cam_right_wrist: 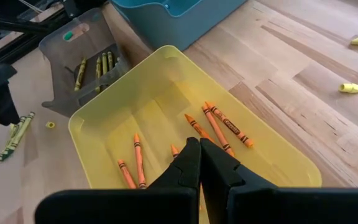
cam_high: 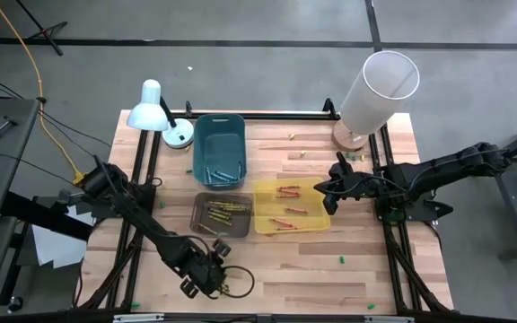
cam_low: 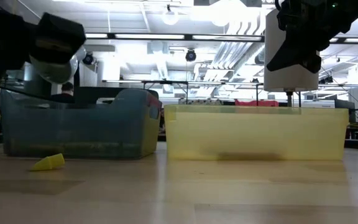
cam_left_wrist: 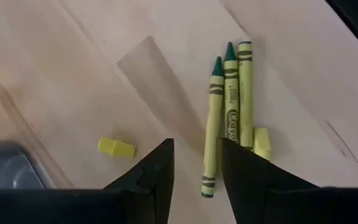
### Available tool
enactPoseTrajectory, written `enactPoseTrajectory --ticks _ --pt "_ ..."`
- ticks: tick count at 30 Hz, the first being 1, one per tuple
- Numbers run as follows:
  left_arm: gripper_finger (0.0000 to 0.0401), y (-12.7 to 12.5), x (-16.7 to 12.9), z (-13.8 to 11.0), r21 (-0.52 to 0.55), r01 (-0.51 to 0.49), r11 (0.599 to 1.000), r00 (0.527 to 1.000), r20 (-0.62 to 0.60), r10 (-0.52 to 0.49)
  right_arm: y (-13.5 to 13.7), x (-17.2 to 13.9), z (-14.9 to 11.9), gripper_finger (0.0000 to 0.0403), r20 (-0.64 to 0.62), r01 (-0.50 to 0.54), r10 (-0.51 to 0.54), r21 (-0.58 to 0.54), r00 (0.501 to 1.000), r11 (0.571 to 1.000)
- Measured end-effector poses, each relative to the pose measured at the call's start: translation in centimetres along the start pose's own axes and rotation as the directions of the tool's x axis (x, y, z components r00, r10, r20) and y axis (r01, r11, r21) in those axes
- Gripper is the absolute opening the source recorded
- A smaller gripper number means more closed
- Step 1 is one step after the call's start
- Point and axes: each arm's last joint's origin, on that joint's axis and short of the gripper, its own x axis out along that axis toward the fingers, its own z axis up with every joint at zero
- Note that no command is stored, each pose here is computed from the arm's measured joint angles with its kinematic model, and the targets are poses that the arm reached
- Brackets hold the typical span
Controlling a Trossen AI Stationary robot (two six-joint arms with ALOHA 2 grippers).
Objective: Sort crayons
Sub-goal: Put the green crayon into the black bin
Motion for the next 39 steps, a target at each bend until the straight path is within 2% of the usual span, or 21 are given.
enactPoseTrajectory --ticks 5,21,28,32,36,39 --pt "0.0117 0.4 0.2 0.2 -0.021 0.027 0.999 1.0 0.012 -0.026 0.0 0.0 0.0 0.0 -0.001 0.001 -0.001 0.0 1.0 1.0" --pt "0.0117 0.2 2.5 -0.5 -0.021 0.037 0.999 0.997 -0.073 -0.039 0.0 0.0 0.0 0.0 -0.001 0.002 -0.002 0.0 1.0 1.0" --pt "0.0116 0.8 2.9 -0.8 -0.059 0.049 0.997 0.995 -0.078 -0.054 0.0 0.0 0.0 0.0 -0.001 0.002 -0.002 0.0 1.0 1.0" --pt "0.0084 1.2 3.1 -1.2 -0.081 0.047 0.996 0.994 -0.09 -0.055 0.0 0.0 0.0 0.0 -0.001 0.002 -0.002 0.001 1.0 1.0" --pt "0.0018 1.7 3.2 -1.3 -0.096 0.04 0.995 0.994 -0.097 -0.049 0.0 0.0 0.0 0.0 0.0 0.001 -0.001 0.023 1.0 1.0" --pt "0.0009 2.0 3.3 -1.3 -0.123 0.039 0.992 0.993 -0.103 -0.052 0.0 0.0 0.0 0.0 0.0 0.001 -0.001 0.023 1.0 1.0"
